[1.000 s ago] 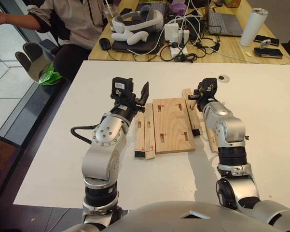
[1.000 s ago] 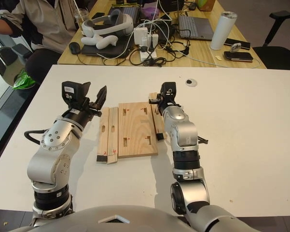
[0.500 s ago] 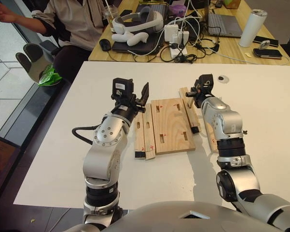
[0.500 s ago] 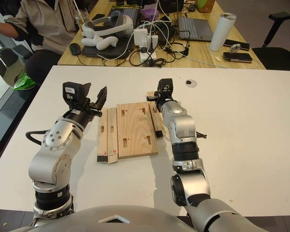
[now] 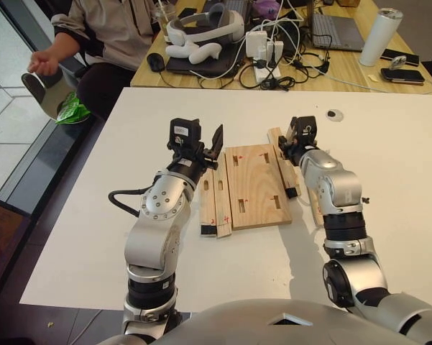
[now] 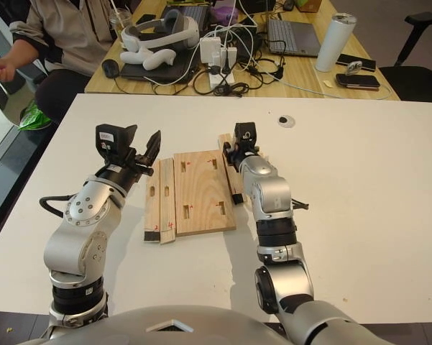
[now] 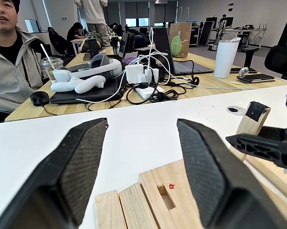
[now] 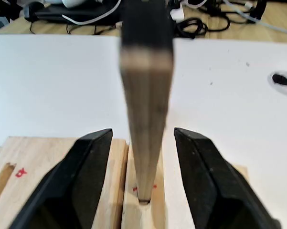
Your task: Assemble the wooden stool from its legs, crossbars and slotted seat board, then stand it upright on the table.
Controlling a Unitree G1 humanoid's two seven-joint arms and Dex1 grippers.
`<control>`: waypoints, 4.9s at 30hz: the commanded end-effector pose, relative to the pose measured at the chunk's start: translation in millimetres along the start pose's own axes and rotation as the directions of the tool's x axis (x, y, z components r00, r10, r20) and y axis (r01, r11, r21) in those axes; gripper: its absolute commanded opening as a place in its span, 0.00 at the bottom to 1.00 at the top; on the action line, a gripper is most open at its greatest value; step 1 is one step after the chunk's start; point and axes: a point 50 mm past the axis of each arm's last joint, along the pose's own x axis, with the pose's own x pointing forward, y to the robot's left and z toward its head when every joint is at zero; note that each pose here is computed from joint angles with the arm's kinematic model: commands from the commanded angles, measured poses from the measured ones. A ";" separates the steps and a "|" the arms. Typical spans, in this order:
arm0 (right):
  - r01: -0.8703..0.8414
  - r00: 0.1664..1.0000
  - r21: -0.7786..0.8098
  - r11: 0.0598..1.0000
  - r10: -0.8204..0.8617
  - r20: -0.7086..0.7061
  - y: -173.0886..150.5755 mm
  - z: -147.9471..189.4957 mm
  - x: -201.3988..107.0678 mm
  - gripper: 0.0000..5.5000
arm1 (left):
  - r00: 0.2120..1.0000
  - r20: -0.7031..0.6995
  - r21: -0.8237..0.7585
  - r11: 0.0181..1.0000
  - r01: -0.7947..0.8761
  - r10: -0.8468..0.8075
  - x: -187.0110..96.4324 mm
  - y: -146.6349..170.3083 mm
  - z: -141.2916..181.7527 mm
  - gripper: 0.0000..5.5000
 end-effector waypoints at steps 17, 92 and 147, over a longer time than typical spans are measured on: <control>0.046 0.823 0.059 0.997 -0.072 0.564 4.0 141.3 9.0 0.43 | 1.000 -0.003 0.000 1.000 0.010 -0.010 3.0 0.6 0.3 0.49; -0.282 0.920 0.491 0.824 0.378 -0.107 62.7 -32.7 -8.3 0.43 | 1.000 0.009 -0.012 1.000 0.011 -0.011 7.5 -4.5 -1.2 0.49; -0.025 0.931 0.196 0.980 0.094 -0.353 -43.2 -42.7 59.8 0.19 | 0.999 0.023 -0.021 1.000 0.023 -0.023 20.2 -9.6 6.0 0.49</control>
